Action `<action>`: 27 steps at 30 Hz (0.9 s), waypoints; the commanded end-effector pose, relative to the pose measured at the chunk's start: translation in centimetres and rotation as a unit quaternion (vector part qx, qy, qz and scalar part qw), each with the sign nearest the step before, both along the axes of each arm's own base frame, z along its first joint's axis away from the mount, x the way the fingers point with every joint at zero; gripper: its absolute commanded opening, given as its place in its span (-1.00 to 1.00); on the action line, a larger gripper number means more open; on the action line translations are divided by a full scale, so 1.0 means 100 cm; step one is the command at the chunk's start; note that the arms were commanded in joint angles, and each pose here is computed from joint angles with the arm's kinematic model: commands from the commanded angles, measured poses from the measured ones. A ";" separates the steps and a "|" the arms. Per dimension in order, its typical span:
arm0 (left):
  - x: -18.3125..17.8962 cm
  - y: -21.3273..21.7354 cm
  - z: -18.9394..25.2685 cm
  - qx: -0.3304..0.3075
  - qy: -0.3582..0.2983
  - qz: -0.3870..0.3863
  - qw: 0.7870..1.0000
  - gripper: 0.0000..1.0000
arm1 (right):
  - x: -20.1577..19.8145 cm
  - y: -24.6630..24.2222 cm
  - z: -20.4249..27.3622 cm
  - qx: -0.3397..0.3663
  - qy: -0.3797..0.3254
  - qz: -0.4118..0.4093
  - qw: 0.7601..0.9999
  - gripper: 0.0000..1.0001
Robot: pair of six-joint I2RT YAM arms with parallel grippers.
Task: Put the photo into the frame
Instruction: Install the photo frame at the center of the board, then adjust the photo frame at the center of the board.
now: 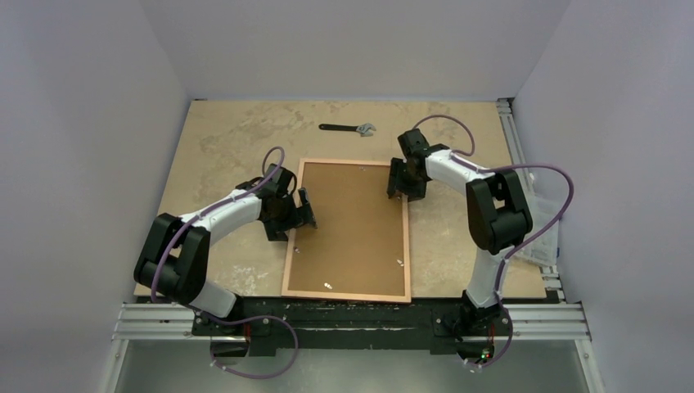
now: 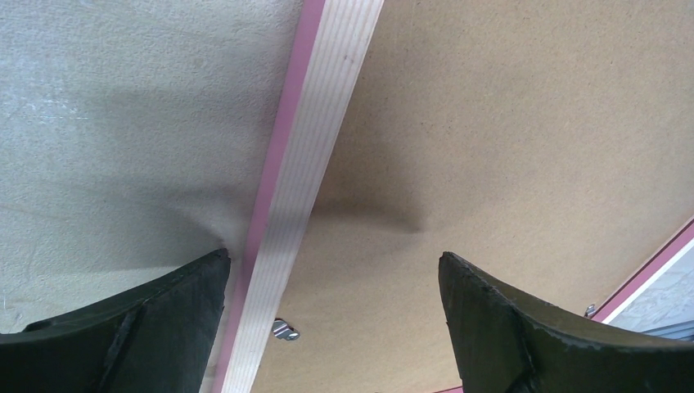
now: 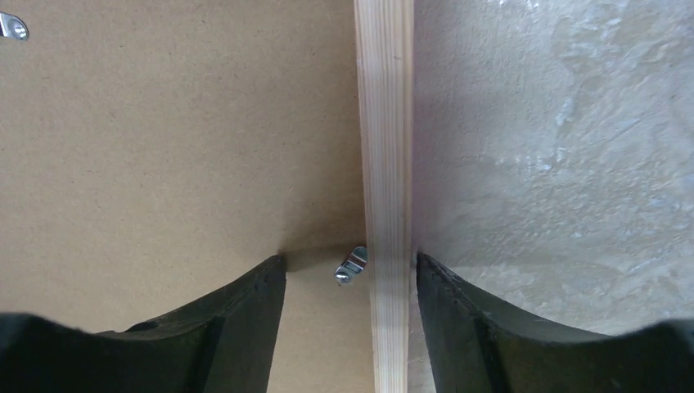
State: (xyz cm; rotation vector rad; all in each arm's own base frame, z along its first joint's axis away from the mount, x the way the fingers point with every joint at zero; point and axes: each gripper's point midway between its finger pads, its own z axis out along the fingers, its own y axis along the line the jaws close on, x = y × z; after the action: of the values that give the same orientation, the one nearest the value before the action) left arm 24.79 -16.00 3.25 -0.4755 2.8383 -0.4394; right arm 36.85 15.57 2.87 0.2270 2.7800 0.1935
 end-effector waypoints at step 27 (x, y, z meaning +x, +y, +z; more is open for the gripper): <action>-0.005 0.007 -0.017 0.033 0.017 -0.016 0.999 0.86 | -0.009 -0.009 -0.018 -0.012 0.015 -0.016 1.000 -1.00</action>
State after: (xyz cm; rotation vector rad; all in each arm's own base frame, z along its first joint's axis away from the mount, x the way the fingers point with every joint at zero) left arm 24.75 -16.06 3.18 -0.4610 2.8542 -0.4264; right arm 37.02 15.24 2.75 0.2480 2.7744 0.1806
